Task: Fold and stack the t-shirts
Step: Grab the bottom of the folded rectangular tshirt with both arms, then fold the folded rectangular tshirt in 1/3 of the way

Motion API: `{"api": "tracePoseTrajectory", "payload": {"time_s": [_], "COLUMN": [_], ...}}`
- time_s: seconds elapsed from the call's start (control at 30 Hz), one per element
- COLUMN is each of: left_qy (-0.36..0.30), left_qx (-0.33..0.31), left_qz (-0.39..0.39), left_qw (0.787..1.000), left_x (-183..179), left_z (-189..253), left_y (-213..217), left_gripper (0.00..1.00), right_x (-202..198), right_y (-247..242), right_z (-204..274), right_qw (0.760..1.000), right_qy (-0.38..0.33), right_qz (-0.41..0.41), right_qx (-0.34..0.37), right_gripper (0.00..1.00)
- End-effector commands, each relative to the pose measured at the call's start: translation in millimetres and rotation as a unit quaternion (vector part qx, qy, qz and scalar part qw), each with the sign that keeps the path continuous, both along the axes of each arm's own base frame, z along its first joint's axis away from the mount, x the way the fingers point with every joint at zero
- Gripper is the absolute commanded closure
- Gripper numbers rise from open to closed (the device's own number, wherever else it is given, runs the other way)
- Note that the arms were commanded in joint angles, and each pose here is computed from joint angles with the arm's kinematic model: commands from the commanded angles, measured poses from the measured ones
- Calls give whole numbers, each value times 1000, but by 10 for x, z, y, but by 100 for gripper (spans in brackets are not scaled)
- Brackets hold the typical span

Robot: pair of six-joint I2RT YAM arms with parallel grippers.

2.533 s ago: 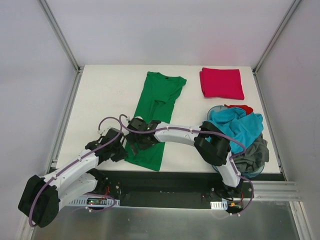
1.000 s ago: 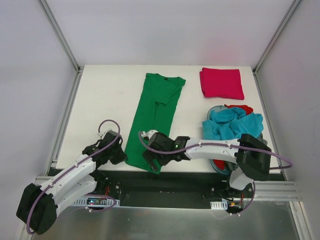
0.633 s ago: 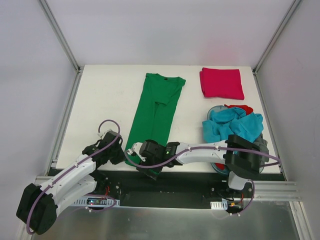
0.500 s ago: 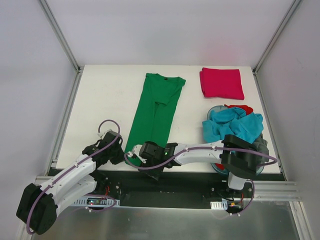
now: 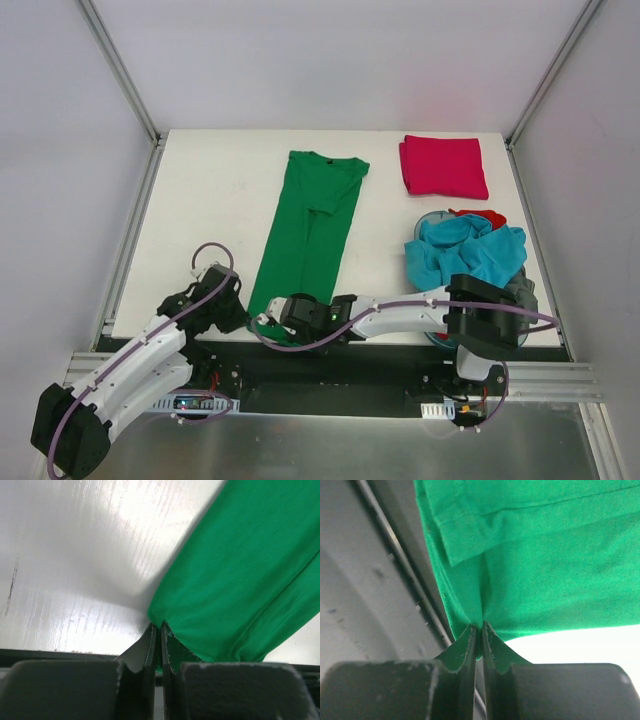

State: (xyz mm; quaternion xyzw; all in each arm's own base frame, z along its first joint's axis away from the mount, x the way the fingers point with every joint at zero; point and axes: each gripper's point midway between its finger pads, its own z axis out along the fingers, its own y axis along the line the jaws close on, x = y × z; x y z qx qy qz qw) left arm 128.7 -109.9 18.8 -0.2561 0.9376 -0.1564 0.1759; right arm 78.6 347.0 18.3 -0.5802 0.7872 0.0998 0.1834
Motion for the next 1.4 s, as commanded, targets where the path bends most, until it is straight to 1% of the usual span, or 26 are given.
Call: {"api": "tracePoseTrajectory", "payload": {"time_s": [0.0,0.1,0.17,0.3,0.43,0.47,0.53,0.57,0.67,0.73,0.83,0.93,1.1,1.17,1.3,1.37], "left_qy": [-12,-16,-24,-78,-129,-136,-155,-159,-169,-186,-208,-214,-223,-216,-204,-193], "left_qx": [14,0,-16,-37,-43,-50,-70,-69,-36,-18,-4,18,65,79,97,94], "left_qz": [2,-2,-7,0,5,-2,-25,-26,-14,-11,-17,-19,-11,-17,-20,-33], "left_qw": [1000,1000,1000,996,991,989,985,984,985,982,978,977,973,973,974,976], "left_x": [-10,-60,-84,13,214,268,409,489,734,922,1197,1423,1802,1937,2153,2253], "left_z": [196,287,352,558,796,836,943,979,1089,1213,1353,1408,1492,1459,1391,1337], "left_y": [84,65,34,22,-10,-67,-221,-259,-252,-270,-358,-408,-431,-463,-471,-514], "left_gripper": [100,100,100,100,100,100,100,100,100,100,100,100,100,100,100,100], "right_x": [-358,-512,-566,-535,-123,73,303,402,717,917,1188,1413,1714,1819,2020,2106], "right_y": [50,135,173,188,54,-3,-65,-99,-198,-253,-327,-365,-395,-411,-444,-463], "right_z": [294,494,627,826,926,945,1000,1013,1075,1131,1195,1274,1259,1241,1183,1164], "right_qw": [996,990,987,984,990,991,989,988,984,980,976,971,970,969,967,965], "right_qy": [52,82,94,89,33,-2,-25,-35,-68,-88,-100,-112,-109,-106,-104,-105], "right_qz": [46,61,68,61,-2,-31,-63,-74,-104,-122,-148,-161,-174,-183,-202,-209], "right_qx": [54,93,116,141,134,129,132,131,128,127,127,133,130,128,120,116], "right_gripper": [94,97,97,97,97,97,97,97,97,97,97,97,97,97,97,97]}}
